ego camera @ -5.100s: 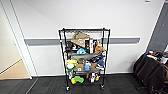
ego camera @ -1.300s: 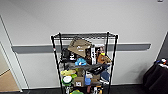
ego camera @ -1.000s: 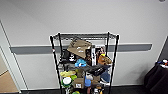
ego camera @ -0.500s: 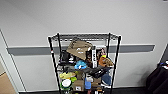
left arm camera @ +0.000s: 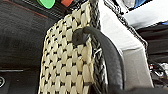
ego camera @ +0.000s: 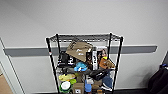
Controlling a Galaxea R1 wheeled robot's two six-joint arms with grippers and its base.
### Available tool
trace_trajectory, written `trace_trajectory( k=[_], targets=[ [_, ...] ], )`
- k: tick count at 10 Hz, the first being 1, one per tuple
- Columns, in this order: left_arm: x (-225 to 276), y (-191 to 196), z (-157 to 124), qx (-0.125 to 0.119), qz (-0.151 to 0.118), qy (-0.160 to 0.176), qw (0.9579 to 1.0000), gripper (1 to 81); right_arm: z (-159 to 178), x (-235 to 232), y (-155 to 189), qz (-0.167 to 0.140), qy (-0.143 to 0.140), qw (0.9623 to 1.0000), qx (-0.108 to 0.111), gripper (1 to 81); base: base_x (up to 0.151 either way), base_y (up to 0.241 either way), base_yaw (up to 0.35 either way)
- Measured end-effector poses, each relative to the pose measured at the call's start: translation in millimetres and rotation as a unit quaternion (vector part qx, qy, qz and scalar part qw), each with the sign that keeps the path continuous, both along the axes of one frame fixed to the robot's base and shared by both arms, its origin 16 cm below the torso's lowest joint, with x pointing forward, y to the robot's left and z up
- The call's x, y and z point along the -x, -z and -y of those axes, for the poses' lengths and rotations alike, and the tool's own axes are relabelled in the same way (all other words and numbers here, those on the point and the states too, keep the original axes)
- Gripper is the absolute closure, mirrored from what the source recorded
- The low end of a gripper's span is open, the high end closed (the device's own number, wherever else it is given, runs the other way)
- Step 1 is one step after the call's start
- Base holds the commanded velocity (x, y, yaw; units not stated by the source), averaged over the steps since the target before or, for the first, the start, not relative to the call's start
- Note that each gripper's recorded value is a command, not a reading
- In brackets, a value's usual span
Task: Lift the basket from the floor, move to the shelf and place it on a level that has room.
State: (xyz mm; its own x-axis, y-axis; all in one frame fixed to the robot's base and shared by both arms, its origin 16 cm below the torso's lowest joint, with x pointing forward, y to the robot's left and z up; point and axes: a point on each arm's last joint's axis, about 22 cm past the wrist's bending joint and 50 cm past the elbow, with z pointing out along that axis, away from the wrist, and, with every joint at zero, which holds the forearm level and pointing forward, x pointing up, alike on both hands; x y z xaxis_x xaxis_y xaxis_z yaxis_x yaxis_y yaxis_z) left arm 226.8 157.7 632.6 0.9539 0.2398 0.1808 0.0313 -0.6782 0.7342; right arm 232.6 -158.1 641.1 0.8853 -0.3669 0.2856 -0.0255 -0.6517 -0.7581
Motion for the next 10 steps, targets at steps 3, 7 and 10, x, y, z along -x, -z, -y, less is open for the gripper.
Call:
trace_trajectory(
  k=[3,7,10],
  targets=[
    [-0.1,0.0,0.0,0.0,0.0,0.0,1.0,81.1,0.0,-0.3,-0.2,0.0,0.0,1.0,0.0,81.1,0.101,0.0,0.0],
    [1.7,0.8,-0.1,0.0,-0.001,0.0,1.0,81.1,0.0,-0.1,0.0,0.0,0.0,1.0,0.0,81.1,0.101,0.0,0.0],
    [1.5,0.7,-0.1,0.0,-0.001,0.0,1.0,81.1,0.0,-0.1,0.0,0.0,0.0,1.0,0.0,81.1,0.101,0.0,0.0]
  ],
)
